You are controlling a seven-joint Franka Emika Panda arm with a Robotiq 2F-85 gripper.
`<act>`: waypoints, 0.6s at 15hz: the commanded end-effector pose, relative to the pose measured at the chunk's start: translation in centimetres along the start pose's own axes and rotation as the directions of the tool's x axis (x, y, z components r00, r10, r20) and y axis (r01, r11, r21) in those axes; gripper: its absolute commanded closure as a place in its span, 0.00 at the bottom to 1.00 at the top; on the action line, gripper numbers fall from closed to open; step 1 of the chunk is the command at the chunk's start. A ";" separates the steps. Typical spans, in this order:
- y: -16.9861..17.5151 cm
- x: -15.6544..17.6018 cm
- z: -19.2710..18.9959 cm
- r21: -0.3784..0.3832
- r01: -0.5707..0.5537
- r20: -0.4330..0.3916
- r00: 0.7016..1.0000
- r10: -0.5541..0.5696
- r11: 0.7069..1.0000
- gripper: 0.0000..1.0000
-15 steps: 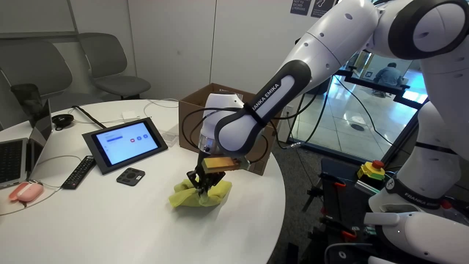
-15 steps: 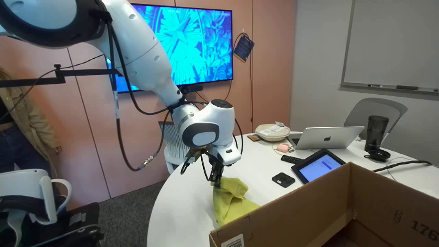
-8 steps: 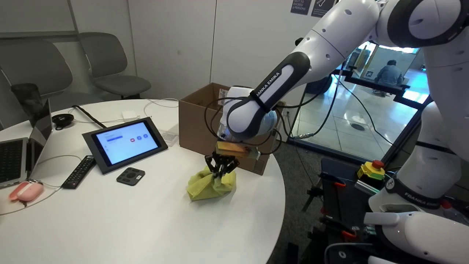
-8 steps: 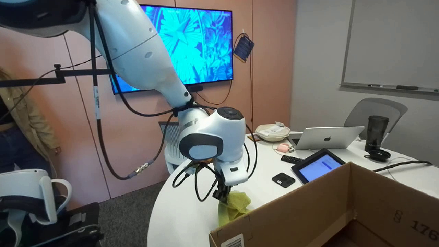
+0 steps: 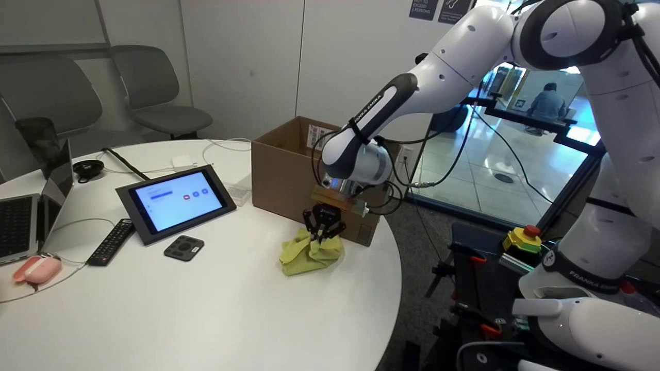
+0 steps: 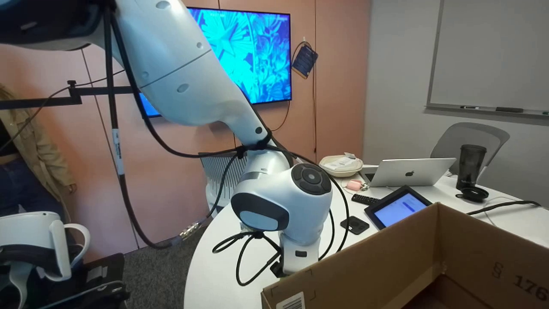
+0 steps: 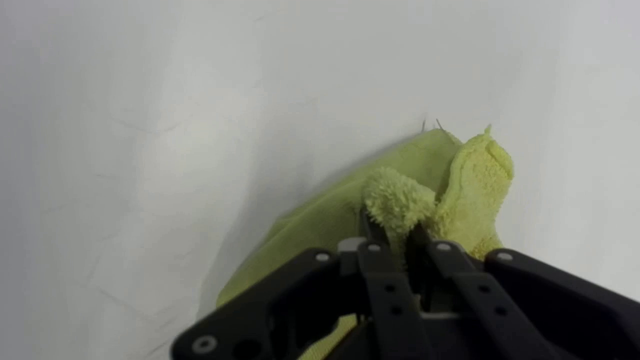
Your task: Put the marker on the cloth, then fold the cloth and put it in the box
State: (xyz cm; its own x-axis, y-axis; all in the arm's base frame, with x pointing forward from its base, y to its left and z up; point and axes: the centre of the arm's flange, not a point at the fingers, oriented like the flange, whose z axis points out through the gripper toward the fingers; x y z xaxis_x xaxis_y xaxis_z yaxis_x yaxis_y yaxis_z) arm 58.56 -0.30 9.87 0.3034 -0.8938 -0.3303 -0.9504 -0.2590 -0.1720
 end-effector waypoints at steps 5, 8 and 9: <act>-1.8 -4.2 3.3 -0.071 0.012 -0.055 0.998 -0.016 0.997 0.92; -1.9 -5.1 4.4 -0.115 -0.044 -0.121 0.992 0.030 0.992 0.93; -1.8 -5.3 4.1 -0.103 -0.062 -0.138 0.989 0.047 0.993 0.93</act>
State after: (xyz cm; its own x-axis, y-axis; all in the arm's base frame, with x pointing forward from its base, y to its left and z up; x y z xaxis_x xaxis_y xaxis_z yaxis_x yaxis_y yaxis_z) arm 57.90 5.80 7.87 0.2929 -0.9200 -0.2605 -0.9561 -0.2855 -0.0666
